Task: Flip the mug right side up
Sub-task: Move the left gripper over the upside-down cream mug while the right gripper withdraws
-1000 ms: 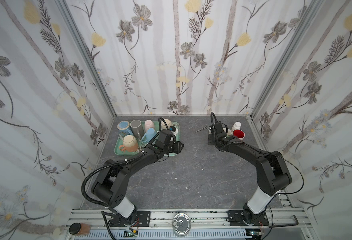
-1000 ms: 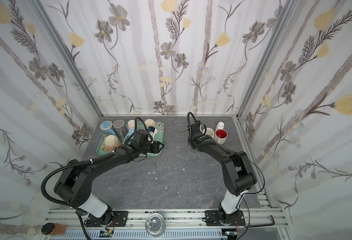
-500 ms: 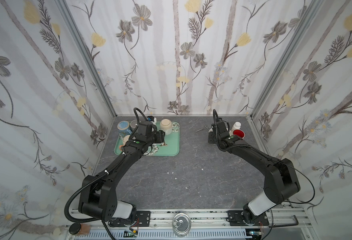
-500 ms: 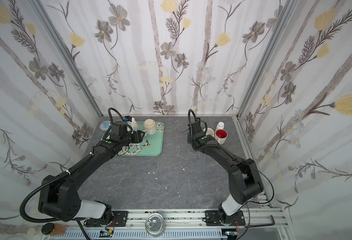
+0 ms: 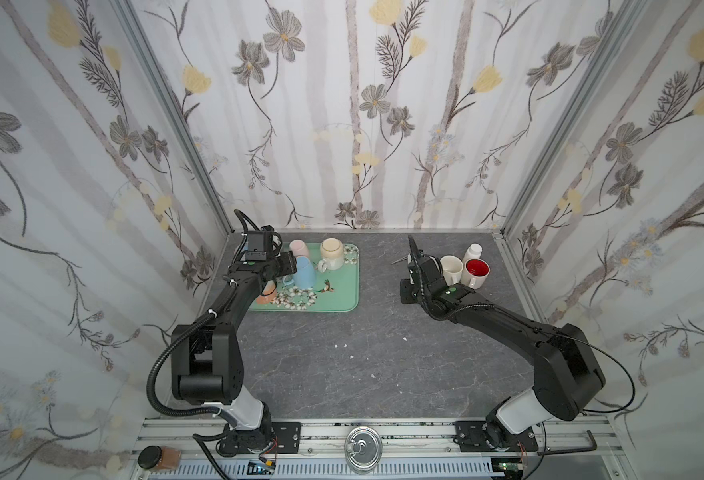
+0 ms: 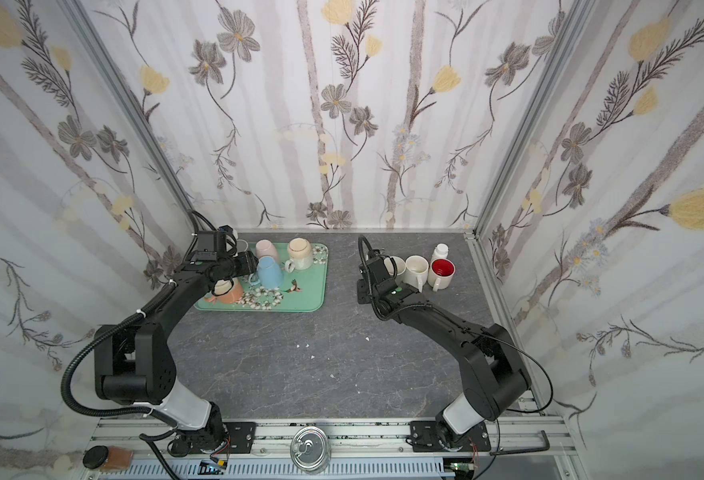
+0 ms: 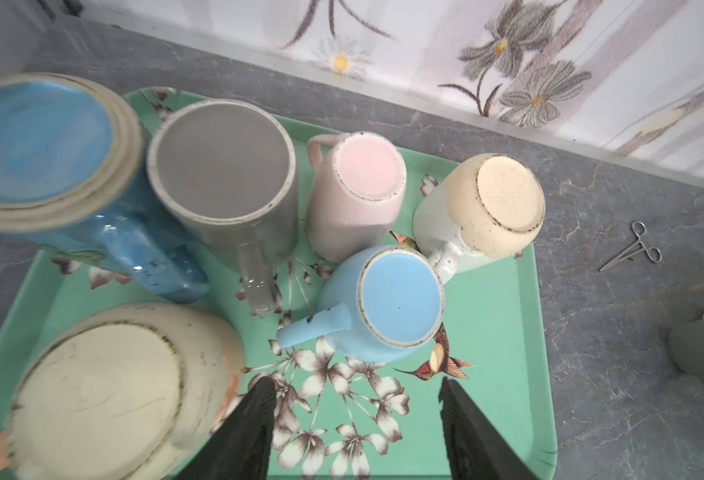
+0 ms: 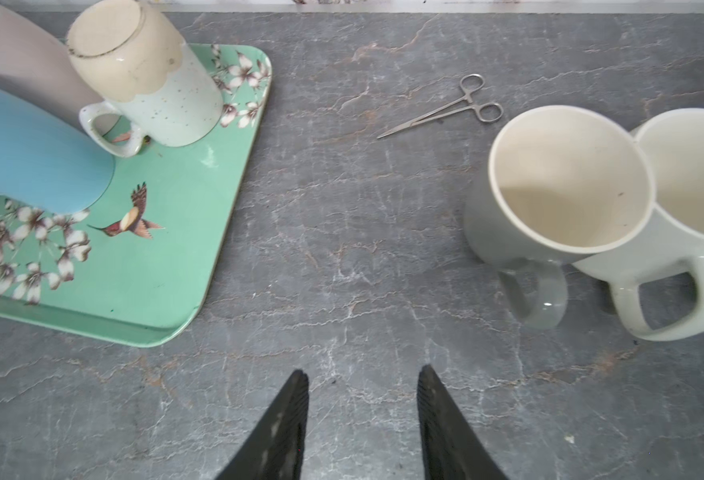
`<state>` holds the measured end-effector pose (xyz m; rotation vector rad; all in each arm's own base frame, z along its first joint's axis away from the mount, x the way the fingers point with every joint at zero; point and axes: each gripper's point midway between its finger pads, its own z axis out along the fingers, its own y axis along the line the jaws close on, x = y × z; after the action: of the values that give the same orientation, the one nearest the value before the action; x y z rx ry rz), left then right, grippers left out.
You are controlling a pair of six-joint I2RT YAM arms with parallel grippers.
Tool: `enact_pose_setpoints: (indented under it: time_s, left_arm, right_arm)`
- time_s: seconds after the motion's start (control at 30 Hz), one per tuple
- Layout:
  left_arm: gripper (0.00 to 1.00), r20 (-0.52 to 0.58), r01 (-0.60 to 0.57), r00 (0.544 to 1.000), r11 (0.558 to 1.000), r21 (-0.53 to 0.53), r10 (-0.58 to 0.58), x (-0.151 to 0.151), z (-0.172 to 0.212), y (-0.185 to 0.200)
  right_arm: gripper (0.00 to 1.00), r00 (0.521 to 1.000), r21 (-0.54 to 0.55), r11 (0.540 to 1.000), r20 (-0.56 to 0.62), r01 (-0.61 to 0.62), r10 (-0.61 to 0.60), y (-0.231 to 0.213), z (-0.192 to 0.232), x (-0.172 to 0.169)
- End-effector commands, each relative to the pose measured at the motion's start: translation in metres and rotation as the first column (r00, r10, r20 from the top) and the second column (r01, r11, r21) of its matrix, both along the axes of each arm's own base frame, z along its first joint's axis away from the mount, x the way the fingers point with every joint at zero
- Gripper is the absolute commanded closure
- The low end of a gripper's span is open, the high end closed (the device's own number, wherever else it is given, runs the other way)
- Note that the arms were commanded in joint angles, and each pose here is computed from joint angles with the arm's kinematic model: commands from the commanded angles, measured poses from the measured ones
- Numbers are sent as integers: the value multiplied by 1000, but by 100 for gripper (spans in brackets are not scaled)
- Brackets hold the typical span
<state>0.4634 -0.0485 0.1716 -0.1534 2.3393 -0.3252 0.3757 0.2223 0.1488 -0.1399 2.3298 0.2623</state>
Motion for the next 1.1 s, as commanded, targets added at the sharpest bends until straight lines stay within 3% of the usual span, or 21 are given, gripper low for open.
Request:
enact_pose_setpoints:
  time_s: [0.0, 0.23, 0.57, 0.8, 1.07]
  left_arm:
    - [41, -8, 65, 998, 997, -47, -66, 20, 3, -28]
    - [46, -90, 182, 981, 979, 92, -174, 49, -21, -79]
    - [43, -210, 247, 957, 943, 222, -201, 59, -61, -94]
    - [41, -222, 332, 932, 921, 205, -286, 62, -74, -110]
    - [43, -261, 352, 919, 912, 208, -295, 67, -93, -117]
  right_arm:
    - [56, 1000, 60, 998, 6, -8, 7, 13, 0, -1]
    - [56, 1000, 71, 997, 12, 7, -7, 5, -3, -16]
    - [56, 1000, 53, 998, 8, 25, -25, -6, -11, -25]
    - [56, 1000, 54, 998, 5, 17, -18, -3, -12, -23]
    - [56, 1000, 44, 999, 1, 26, -26, -6, -14, -24]
